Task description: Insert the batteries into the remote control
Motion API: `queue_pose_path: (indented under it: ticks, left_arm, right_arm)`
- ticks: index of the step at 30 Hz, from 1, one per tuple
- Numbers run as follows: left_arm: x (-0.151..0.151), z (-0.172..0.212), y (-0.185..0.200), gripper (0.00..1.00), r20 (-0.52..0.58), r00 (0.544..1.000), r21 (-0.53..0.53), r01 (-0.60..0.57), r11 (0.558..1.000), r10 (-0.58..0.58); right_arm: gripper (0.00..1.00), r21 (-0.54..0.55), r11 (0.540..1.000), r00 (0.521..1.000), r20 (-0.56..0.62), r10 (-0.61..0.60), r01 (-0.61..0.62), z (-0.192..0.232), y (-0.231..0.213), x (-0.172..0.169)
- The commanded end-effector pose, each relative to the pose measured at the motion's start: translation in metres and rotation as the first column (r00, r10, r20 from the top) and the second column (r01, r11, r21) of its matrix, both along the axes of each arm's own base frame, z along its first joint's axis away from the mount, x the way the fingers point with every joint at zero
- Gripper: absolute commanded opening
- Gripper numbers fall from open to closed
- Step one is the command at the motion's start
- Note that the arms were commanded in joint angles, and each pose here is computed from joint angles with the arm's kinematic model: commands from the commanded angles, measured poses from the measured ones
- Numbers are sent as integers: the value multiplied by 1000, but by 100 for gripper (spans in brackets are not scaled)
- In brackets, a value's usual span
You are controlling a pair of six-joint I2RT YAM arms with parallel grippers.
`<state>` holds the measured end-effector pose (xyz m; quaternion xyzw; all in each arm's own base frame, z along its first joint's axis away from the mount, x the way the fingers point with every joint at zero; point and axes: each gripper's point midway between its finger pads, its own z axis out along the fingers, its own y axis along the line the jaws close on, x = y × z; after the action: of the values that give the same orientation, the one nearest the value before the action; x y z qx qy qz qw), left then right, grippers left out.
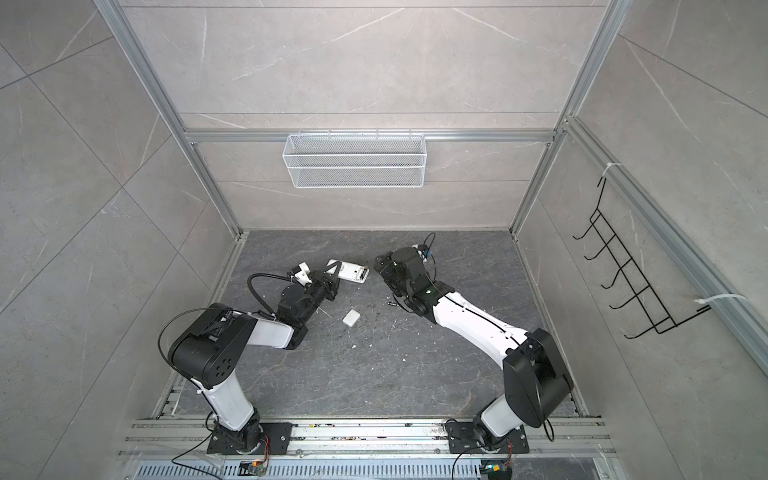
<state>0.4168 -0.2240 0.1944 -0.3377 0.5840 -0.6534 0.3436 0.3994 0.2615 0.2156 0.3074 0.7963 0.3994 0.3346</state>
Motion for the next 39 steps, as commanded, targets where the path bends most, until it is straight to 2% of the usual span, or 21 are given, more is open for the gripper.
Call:
queue_pose_path:
  ticks: [1, 4, 8, 13, 19, 26, 31, 39]
  left_arm:
    - [3, 32, 6, 0, 91, 995, -59, -28, 998, 33]
    - [4, 31, 6, 0, 89, 995, -59, -31, 998, 36]
    - [4, 31, 5, 0, 91, 995, -54, -26, 998, 31]
    - [5, 36, 6, 0, 106, 994, -52, -33, 998, 38]
    - [6, 43, 5, 0, 126, 991, -51, -34, 998, 40]
    - [3, 44, 3, 0, 131, 991, -46, -24, 999, 30]
    - [3, 44, 1, 0, 134, 991, -43, -23, 999, 28]
    - [2, 41, -1, 0, 138, 990, -26, -19, 999, 22]
  right_arm:
    - [79, 322, 944, 996, 22, -83, 72, 20, 12, 9]
    - [83, 442, 891, 991, 32, -134, 106, 25, 12, 14]
    - [86, 488, 862, 989, -23, -146, 138, 22, 20, 13]
    - [89, 617, 753, 972, -105, -212, 230, -1, 28, 5]
    - [88, 691, 676, 964, -143, -222, 258, -8, 40, 1]
    - [85, 729, 628, 961, -170, -217, 271, -12, 50, 1]
    - [80, 737, 610, 956, -214, -199, 291, -23, 60, 0]
    - [79, 755, 588, 957, -214, -196, 289, -21, 67, 4]
